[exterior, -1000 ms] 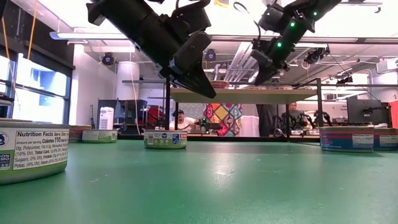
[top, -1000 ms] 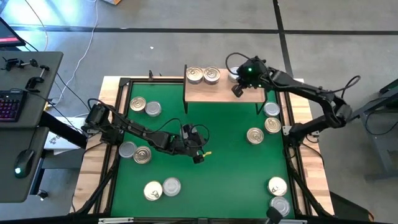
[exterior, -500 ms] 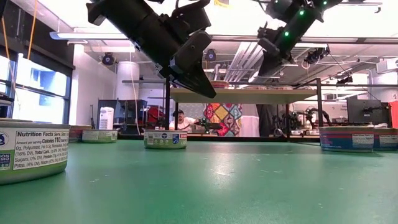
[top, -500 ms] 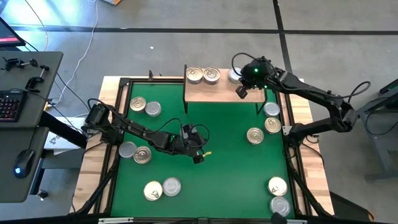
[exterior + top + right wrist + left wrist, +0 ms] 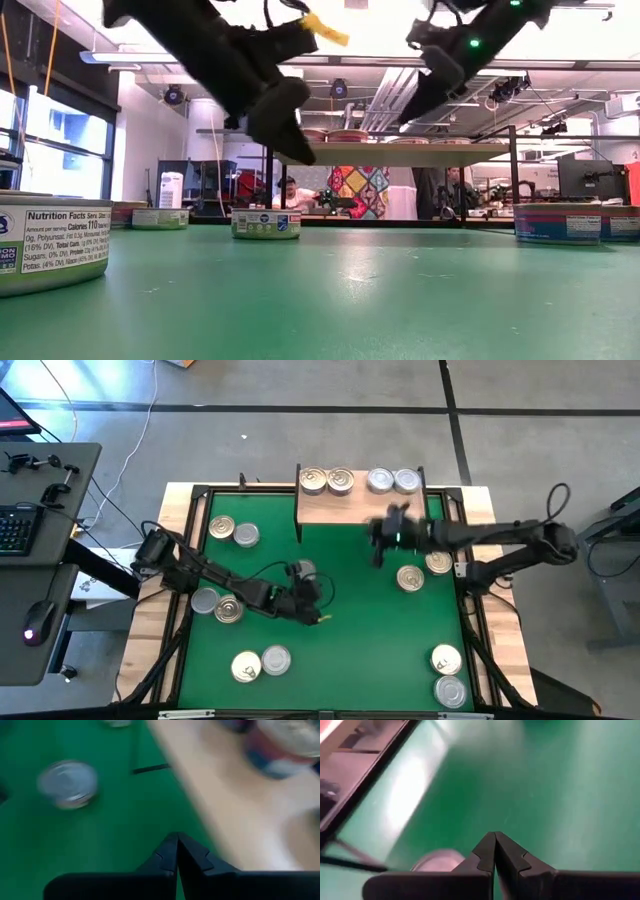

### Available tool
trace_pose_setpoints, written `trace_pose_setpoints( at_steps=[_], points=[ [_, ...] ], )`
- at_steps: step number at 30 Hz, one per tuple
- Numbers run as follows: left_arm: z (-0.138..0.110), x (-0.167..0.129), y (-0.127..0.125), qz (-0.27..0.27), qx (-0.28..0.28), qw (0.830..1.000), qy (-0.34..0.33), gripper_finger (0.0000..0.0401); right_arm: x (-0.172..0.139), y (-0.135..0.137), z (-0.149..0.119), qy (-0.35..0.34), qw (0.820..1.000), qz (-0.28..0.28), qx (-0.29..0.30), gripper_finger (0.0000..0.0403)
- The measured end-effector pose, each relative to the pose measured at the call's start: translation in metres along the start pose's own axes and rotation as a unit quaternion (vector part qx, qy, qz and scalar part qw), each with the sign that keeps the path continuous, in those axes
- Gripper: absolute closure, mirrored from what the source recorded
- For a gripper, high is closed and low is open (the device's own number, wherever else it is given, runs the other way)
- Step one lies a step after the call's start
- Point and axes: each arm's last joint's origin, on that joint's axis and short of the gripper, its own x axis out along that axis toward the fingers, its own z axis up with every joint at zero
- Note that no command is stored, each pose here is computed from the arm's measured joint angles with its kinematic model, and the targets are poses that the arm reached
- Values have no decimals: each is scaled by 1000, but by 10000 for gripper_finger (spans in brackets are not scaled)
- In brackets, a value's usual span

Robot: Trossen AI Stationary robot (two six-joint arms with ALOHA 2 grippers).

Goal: Stack canned seafood by type on shelf
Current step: Put the blue pink tuna can on the shelf

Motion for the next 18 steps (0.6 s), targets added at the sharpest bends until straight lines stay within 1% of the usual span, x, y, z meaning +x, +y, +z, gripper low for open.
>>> trace_pose_setpoints(
  at_steps=[3,6,9,11,12,14,17,18],
  points=[
    [-6,-7,-5,4,16,1000,11,401,-6,41,-19,-34,999,32,-11,403],
    [-11,-16,-4,11,21,999,21,401,-15,75,-39,-72,993,89,-10,403],
    [-16,-27,8,41,3,999,11,401,-25,101,-60,-113,983,145,4,403],
    [-21,-34,21,38,-19,999,5,401,-32,113,-73,-137,975,173,17,403],
    [-24,-38,28,29,-34,999,1,401,-34,118,-79,-146,972,181,25,403],
    [-29,-43,43,-8,-68,998,-11,401,-39,125,-88,-162,969,182,40,403],
    [-44,-43,62,-62,-104,992,-33,401,-44,132,-100,-179,969,163,56,403],
    [-51,-41,67,-70,-116,990,-38,401,-45,134,-103,-180,970,154,55,403]
  ],
)
